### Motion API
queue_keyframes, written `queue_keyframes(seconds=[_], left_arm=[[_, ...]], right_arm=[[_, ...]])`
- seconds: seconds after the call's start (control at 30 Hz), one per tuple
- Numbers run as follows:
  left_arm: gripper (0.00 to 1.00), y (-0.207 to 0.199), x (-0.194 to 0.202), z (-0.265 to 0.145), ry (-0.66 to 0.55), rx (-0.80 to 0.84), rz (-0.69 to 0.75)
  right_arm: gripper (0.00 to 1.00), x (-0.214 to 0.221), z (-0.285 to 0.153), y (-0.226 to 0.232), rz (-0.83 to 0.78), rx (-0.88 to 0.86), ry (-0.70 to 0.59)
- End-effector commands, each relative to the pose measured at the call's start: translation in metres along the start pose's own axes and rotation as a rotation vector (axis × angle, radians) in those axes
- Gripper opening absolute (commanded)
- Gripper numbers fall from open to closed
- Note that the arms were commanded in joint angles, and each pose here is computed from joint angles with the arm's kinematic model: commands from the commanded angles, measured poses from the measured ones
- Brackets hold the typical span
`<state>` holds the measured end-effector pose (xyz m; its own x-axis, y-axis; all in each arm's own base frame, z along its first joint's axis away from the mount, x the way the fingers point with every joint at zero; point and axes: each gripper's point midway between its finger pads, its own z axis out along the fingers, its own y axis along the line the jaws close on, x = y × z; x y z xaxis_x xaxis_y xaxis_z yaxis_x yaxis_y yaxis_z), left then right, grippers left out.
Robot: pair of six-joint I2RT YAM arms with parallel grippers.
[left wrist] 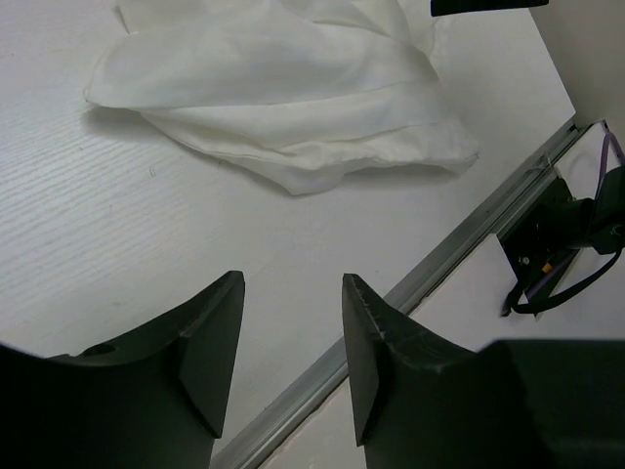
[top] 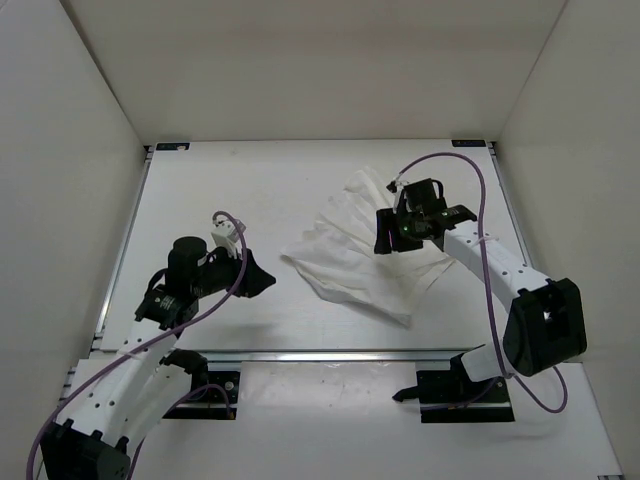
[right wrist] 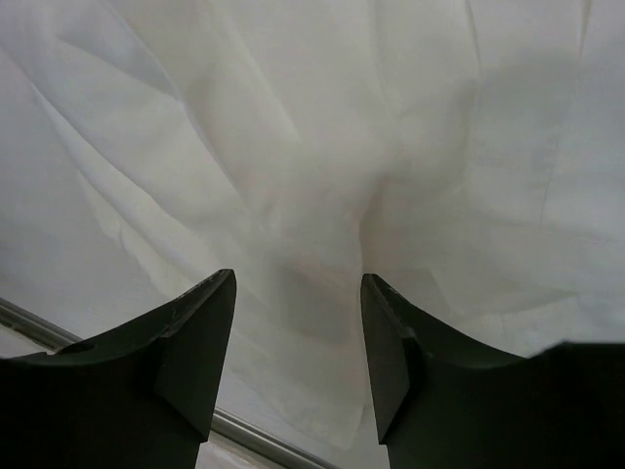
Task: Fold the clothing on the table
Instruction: Flatten the skirt out
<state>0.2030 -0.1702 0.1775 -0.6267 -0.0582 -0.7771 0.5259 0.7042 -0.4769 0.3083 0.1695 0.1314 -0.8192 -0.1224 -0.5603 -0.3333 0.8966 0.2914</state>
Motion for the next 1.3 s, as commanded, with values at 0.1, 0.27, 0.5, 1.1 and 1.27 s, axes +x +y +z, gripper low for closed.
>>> queue_keyframes(seconds=[0.1, 0.27, 0.5, 1.1, 1.27], left_arm=[[0.52, -0.011, 0.001, 0.001, -0.03, 0.08, 0.026], [0.86, -0.021, -0.019, -0.015, -0.138, 0.095, 0.062], [0.99, -0.029, -0.014, -0.009, -0.122, 0.147, 0.07], [0.7, 0.006, -0.005, 0.072, 0.07, -0.018, -0.106], [0.73, 0.056, 0.003, 0.089, 0.08, -0.225, -0.235]], right_arm=[[0.5, 0.035, 0.0, -0.013, 0.076, 0.097, 0.057], [0.48, 0.092, 0.026, 0.003, 0.098, 0.031, 0.165], [0.41, 0.073, 0.061, 0.057, 0.061, -0.147, 0.22], [0.52, -0.086, 0.017, 0.129, -0.104, -0.38, -0.05], [0.53, -0.059, 0.007, 0.075, 0.023, -0.266, -0.096]])
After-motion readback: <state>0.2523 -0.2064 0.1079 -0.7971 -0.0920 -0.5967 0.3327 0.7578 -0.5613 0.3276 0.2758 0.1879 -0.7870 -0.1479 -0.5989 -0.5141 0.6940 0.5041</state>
